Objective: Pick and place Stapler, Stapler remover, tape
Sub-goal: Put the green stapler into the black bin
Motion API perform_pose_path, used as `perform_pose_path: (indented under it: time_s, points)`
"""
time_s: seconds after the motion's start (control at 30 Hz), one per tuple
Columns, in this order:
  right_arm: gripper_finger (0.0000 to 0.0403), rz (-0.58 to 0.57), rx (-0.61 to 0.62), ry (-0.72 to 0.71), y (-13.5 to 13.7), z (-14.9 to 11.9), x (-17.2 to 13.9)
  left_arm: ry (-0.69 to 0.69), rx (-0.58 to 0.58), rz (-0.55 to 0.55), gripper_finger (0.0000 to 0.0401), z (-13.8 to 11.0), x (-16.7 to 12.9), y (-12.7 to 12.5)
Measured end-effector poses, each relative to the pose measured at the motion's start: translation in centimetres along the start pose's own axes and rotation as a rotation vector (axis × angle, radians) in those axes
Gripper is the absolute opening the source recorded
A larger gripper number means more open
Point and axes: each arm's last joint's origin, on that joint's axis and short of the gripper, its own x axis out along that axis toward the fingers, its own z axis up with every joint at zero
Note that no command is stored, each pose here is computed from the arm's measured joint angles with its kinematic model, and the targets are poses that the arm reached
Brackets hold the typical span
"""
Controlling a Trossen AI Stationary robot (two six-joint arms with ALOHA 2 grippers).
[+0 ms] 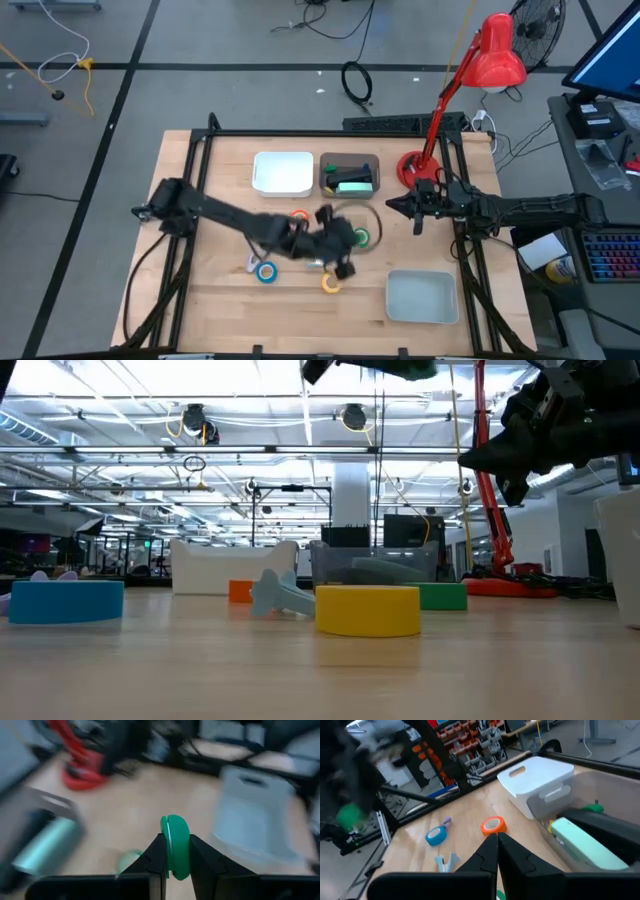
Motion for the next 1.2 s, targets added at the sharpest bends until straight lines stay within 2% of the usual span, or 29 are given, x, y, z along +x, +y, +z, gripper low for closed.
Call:
perform_pose_path:
  time_s: [0.2, 0.53, 0.7, 0.9, 1.2]
  points:
    - [0.0004, 0.011, -0.001, -0.018, 0.1, 0.2, 0.0, 0.023, -0.019, 0.157, 0.0054, 1.8, 1.3, 5.7]
    - [0.0004, 0.015, -0.004, -0.023, 0.1, 0.2, 0.0, 0.233, -0.057, 0.354, 0.0055, 1.3, 4.0, 14.9]
    - [0.0004, 0.013, -0.011, -0.023, 0.1, 0.2, 0.0, 0.294, -0.068, 0.323, 0.0055, 1.1, 5.3, 18.8]
    - [0.0004, 0.010, -0.014, -0.019, 0.1, 0.2, 0.0, 0.356, -0.062, 0.228, 0.0055, 0.3, 7.3, 22.5]
    - [0.0004, 0.010, 0.013, -0.020, 0.1, 0.2, 0.0, 0.430, -0.072, 0.112, 0.0055, -1.8, 10.1, 26.0]
